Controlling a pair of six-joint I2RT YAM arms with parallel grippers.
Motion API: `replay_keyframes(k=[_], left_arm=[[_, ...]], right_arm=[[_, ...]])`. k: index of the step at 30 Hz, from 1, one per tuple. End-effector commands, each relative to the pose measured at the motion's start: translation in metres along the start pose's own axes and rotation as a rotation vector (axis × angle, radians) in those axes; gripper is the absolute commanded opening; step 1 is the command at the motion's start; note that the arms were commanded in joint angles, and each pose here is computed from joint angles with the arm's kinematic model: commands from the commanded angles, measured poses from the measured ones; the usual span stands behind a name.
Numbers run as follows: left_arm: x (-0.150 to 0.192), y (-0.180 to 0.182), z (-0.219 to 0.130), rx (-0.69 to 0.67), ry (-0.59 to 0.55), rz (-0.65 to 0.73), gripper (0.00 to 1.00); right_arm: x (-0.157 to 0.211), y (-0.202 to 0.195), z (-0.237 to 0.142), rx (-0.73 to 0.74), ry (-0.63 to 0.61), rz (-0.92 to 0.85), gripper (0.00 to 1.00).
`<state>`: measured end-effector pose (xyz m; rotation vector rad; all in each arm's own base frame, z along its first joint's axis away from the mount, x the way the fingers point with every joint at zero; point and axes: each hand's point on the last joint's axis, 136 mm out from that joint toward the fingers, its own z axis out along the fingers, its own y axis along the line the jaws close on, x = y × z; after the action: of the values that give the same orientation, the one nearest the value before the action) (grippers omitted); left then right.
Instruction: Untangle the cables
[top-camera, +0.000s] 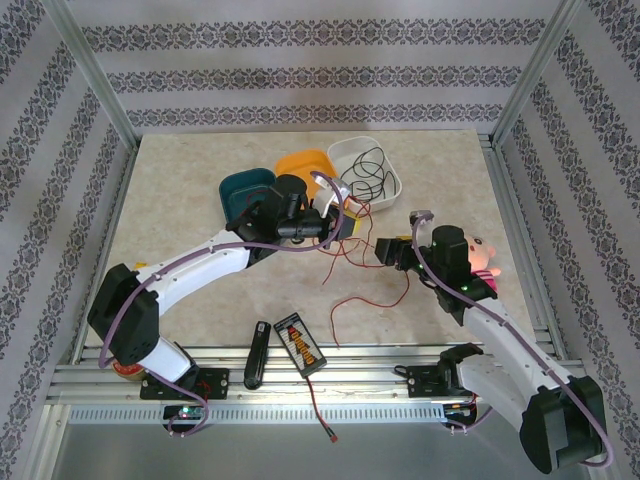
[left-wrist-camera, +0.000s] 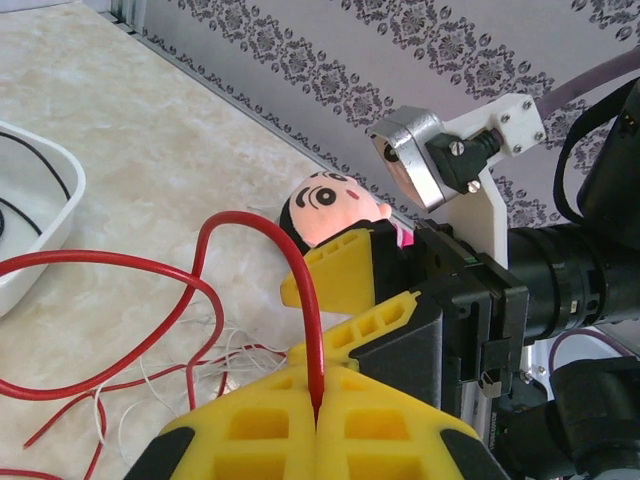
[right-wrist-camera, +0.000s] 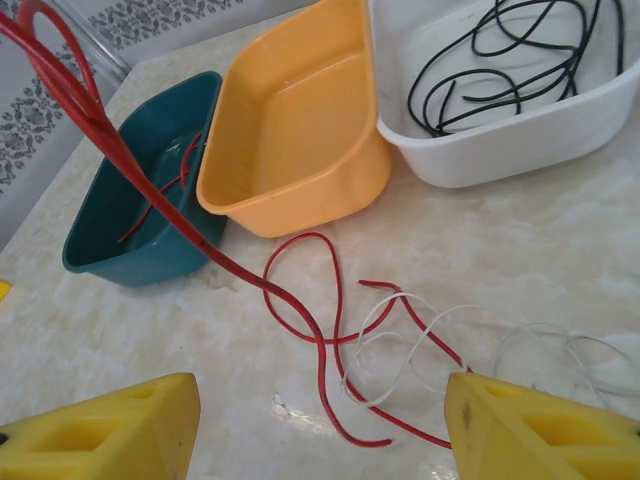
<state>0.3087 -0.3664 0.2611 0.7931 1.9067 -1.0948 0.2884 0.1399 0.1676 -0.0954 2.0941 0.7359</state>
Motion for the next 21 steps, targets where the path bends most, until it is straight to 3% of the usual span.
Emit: replay_keyframes(k=[1, 3, 5, 8, 10, 12, 21], left_arm=[[0.006, 0.008, -0.008, -0.040, 0.016, 0.015, 0.00], [0.003, 0.004, -0.010, -0.025, -0.002, 0.014, 0.00], [-0.004, -0.002, -0.015, -0.013, -0.026, 0.023, 0.00], [-0.017, -0.008, -0.027, -0.020, -0.066, 0.026, 0.00], [-0.029, -0.012, -0.038, -0.023, -0.091, 0.018, 0.00], [-0.041, -0.011, -0.053, -0.051, -0.104, -0.017, 0.00], [-0.074, 0.022, -0.142, -0.347, -0.190, -0.073, 0.00]], right_arm=[[-0.018, 0.007, 0.001, 0.000, -0.031, -0.025, 0.65], [-0.017, 0.000, 0.003, 0.034, -0.026, -0.008, 0.65], [-0.015, -0.008, 0.003, 0.075, -0.027, 0.014, 0.76], [-0.014, -0.016, 0.002, 0.117, -0.027, 0.042, 0.82], [-0.014, -0.019, 0.001, 0.132, -0.032, 0.058, 0.92], [-0.015, -0.021, 0.000, 0.141, -0.035, 0.069, 0.97], [-0.022, -0.026, -0.007, 0.168, -0.064, 0.124, 0.98]])
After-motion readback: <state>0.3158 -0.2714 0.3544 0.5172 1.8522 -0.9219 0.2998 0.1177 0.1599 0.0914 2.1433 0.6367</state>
